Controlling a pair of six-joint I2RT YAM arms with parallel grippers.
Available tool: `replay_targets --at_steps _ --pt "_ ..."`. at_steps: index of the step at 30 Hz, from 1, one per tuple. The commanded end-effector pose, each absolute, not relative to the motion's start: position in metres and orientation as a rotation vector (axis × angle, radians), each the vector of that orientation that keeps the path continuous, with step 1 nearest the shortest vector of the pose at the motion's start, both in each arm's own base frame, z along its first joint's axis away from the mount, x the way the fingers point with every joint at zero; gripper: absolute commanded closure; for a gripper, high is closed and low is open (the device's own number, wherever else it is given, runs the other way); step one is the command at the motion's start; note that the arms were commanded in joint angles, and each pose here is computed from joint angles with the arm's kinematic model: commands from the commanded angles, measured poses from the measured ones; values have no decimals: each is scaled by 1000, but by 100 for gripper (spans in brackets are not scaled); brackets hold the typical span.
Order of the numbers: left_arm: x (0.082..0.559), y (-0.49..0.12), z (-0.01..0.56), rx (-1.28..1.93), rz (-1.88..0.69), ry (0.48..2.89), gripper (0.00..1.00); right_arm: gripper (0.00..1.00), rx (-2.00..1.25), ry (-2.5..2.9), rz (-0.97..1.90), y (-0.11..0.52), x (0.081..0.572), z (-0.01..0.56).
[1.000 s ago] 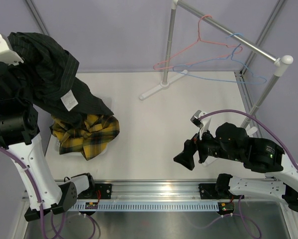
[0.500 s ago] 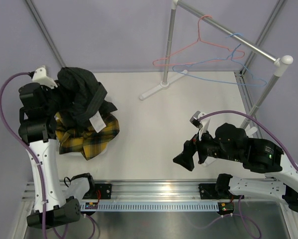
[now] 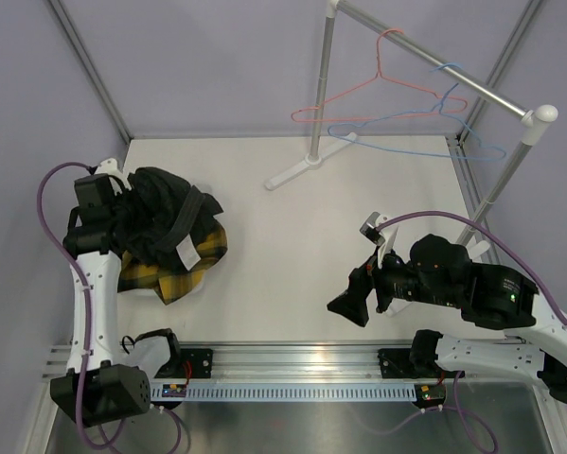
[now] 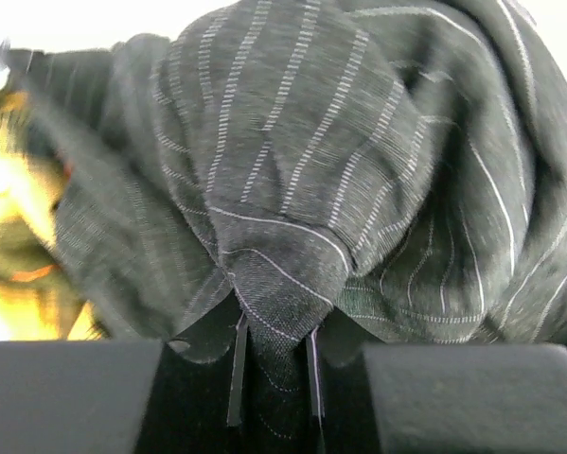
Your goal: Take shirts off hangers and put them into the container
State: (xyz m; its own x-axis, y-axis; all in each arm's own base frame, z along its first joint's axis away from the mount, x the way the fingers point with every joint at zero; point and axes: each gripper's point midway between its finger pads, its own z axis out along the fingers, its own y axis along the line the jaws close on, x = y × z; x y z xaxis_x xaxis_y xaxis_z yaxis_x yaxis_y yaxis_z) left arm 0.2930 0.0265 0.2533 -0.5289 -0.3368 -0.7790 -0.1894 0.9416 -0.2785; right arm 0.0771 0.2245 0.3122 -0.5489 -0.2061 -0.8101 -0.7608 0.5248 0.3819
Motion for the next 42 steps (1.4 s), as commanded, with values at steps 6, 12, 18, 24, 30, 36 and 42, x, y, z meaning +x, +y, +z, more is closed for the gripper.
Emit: replay_targets --at_steps 6,12,18,24,30,36,42 --pt "274 61 185 -476 169 2327 100 0 -783 1993 1046 235 74 324" --pt "281 47 179 -485 100 2319 72 1 -776 1990 1051 234 74 326" --pt "284 37 212 -472 13 2203 1 1 -775 1992 1051 233 74 322" --pt "271 39 228 -501 20 2157 1 0 -773 2000 1036 232 75 322" --pt "250 44 236 -579 49 2081 1 0 -771 2003 1031 232 76 322" --pt "231 46 256 -596 43 1963 1 1 -773 2011 1024 237 78 319" --pt "222 34 282 -537 -42 1848 1 1 -712 2021 973 234 88 312"
